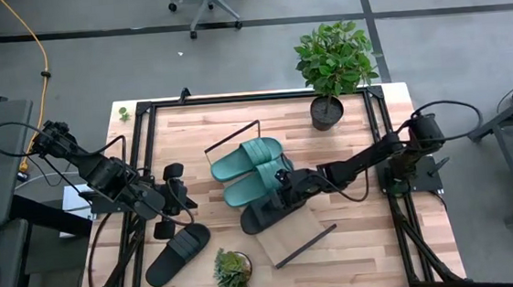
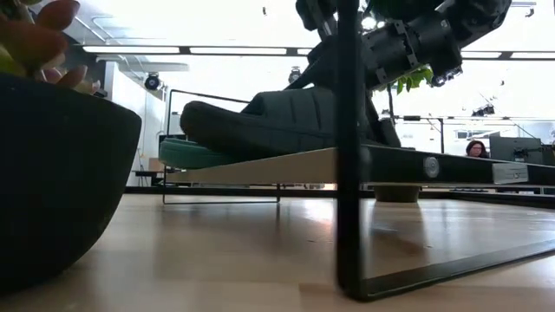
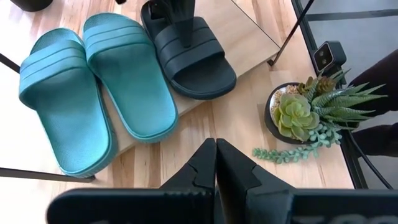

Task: Pick and place slides into the shelf
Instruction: Put the right black slide on the shelf

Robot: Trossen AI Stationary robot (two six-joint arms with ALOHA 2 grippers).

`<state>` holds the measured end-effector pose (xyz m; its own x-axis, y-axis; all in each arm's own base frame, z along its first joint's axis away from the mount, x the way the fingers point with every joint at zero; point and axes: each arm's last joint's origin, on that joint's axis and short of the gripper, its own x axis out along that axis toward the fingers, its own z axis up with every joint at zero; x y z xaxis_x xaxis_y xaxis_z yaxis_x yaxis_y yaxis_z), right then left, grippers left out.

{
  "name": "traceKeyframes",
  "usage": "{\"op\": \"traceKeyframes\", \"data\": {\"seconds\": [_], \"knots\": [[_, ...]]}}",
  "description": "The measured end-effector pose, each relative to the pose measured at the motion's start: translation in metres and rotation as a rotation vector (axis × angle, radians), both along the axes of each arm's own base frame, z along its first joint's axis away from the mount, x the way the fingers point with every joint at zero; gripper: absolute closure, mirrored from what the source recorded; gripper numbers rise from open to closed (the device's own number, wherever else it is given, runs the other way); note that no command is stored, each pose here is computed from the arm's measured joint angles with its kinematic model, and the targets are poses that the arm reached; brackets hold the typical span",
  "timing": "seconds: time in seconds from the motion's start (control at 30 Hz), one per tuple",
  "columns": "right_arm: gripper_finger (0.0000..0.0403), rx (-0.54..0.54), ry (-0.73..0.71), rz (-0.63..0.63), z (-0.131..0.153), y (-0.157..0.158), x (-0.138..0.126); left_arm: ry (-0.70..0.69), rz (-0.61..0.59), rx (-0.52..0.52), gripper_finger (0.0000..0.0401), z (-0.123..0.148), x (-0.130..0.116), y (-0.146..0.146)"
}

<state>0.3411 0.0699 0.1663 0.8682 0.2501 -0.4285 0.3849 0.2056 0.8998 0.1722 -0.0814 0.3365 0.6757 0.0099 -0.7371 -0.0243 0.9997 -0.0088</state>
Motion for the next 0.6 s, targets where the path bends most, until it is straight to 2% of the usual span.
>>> {"op": "traceKeyframes", "data": {"seconds": [0.2,0.6], "knots": [[0.0403,0.027,-0.053,-0.005,-0.0014,0.0011,0.0052,-0.001,0.001,0.000,0.0400,0.0000,0.0000,0.0000],[0.0403,0.027,-0.056,-0.003,-0.0015,0.0012,0.0053,-0.001,0.002,0.002,0.0400,0.0000,0.0000,0.0001]]}}
